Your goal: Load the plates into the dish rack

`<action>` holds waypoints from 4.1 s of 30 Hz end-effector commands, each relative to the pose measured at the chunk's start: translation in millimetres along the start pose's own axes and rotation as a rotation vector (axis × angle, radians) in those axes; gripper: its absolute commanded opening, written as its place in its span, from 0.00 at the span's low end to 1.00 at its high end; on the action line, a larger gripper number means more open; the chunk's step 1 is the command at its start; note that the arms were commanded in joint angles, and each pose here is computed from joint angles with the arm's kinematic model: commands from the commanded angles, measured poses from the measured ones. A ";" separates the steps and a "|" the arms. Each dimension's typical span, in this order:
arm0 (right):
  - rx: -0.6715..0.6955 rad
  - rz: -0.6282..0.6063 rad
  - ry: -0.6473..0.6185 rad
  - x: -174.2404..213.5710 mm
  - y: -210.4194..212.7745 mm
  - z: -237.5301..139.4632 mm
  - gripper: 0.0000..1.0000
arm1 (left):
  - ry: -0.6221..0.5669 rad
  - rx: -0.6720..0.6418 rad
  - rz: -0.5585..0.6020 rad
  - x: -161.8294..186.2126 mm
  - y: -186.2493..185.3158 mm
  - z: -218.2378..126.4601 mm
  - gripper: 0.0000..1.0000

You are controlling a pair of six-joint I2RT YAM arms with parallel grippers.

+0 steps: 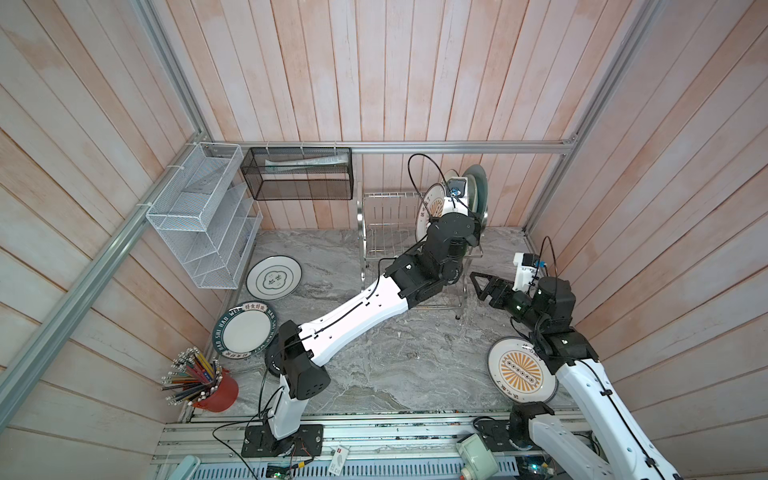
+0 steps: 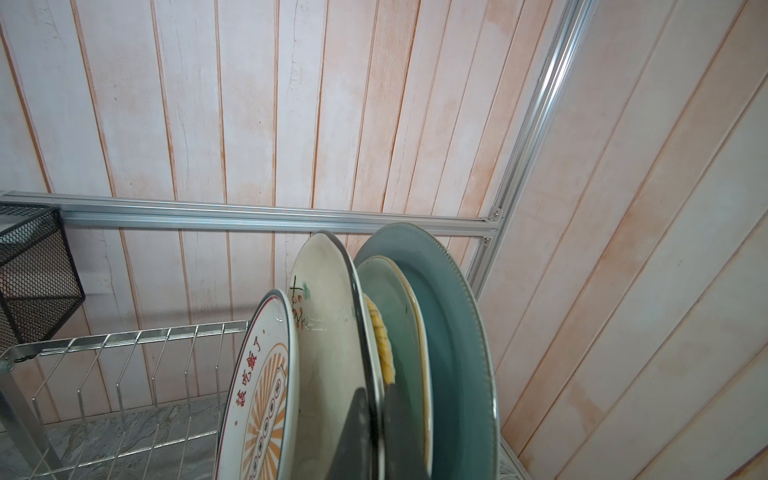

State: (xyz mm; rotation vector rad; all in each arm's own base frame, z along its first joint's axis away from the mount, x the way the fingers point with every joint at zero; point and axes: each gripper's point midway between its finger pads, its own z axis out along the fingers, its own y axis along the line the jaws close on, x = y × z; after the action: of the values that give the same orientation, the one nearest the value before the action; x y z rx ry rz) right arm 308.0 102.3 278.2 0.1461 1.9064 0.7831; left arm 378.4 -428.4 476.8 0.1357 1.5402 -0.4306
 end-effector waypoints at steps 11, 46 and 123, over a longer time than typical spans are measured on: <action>-0.015 0.001 0.012 3.1 1.2 3.1 0.91 | -0.133 0.016 -0.121 -88.4 37.8 -27.1 0.00; -0.013 -0.006 0.021 4.5 0.2 5.5 0.91 | -0.150 -0.020 -0.233 -80.6 53.7 -1.2 0.00; -0.004 -0.010 0.031 4.7 -2.2 8.1 0.91 | -0.071 0.016 -0.168 -39.4 22.2 27.6 0.29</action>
State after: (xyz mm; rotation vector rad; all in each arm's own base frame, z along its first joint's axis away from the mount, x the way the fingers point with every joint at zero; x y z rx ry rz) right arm 314.8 105.0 265.2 0.1488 1.9497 0.7866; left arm 412.4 -405.6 503.9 -0.0175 1.5109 -0.5596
